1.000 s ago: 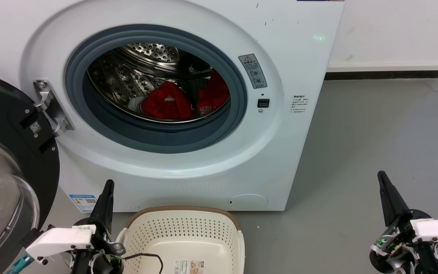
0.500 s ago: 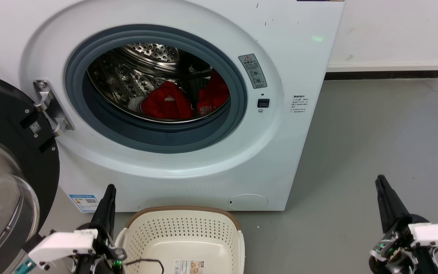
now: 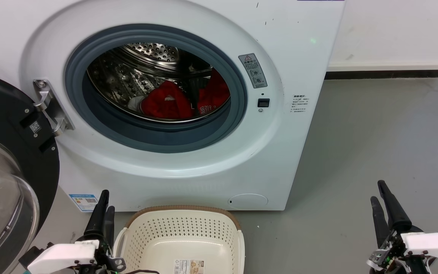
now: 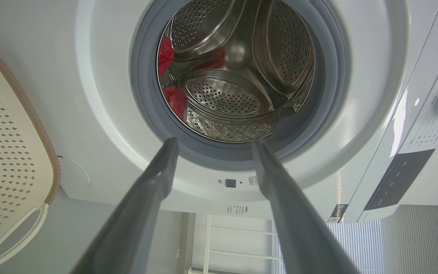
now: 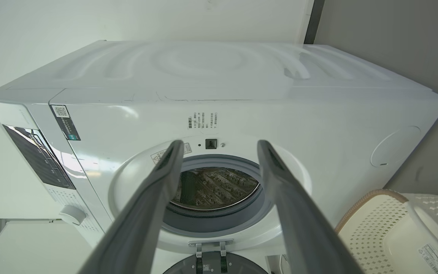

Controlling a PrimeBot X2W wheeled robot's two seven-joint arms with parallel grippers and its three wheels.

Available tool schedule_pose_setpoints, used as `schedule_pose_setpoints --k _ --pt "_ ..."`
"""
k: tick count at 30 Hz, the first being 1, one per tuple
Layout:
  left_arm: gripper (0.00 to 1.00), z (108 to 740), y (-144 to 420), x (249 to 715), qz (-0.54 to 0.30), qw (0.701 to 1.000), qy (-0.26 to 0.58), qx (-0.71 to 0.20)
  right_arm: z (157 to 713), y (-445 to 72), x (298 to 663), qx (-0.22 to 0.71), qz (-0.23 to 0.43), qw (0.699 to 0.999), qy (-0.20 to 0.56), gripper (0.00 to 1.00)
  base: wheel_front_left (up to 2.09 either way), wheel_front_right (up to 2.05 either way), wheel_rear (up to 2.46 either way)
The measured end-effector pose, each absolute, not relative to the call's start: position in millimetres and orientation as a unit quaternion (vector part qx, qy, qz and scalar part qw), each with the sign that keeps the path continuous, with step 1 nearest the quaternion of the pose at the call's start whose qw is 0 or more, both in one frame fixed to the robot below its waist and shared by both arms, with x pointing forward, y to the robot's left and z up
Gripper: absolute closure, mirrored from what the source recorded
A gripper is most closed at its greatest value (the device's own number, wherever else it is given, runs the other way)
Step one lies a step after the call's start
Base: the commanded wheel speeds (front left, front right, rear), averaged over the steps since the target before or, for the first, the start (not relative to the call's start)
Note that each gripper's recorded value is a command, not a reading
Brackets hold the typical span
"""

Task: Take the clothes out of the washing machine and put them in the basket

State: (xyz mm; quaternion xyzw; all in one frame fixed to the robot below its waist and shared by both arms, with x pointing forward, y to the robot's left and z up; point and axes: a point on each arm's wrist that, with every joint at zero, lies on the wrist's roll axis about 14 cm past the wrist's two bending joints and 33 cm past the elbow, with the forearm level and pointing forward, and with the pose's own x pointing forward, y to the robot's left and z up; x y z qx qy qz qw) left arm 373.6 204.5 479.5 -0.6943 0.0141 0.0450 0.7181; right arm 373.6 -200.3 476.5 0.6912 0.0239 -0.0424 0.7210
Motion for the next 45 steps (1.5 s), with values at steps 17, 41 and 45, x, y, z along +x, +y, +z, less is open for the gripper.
schedule_pose_setpoints --k 17,41,45 --pt "0.0 489.0 234.0 372.9 0.078 0.791 -0.027 -0.606 488.0 -216.8 374.6 0.557 -0.055 0.829 -0.002 0.0 0.0 0.0 0.0" --pt "0.0 553.6 219.3 381.1 0.049 0.923 -0.085 -0.373 554.9 -196.0 380.3 0.299 0.015 0.951 -0.082 0.0 0.0 0.0 0.0" --pt "0.0 560.4 206.8 382.3 0.043 0.94 -0.088 -0.326 558.7 -195.4 379.5 0.272 0.016 0.958 -0.09 0.0 0.0 0.0 0.0"
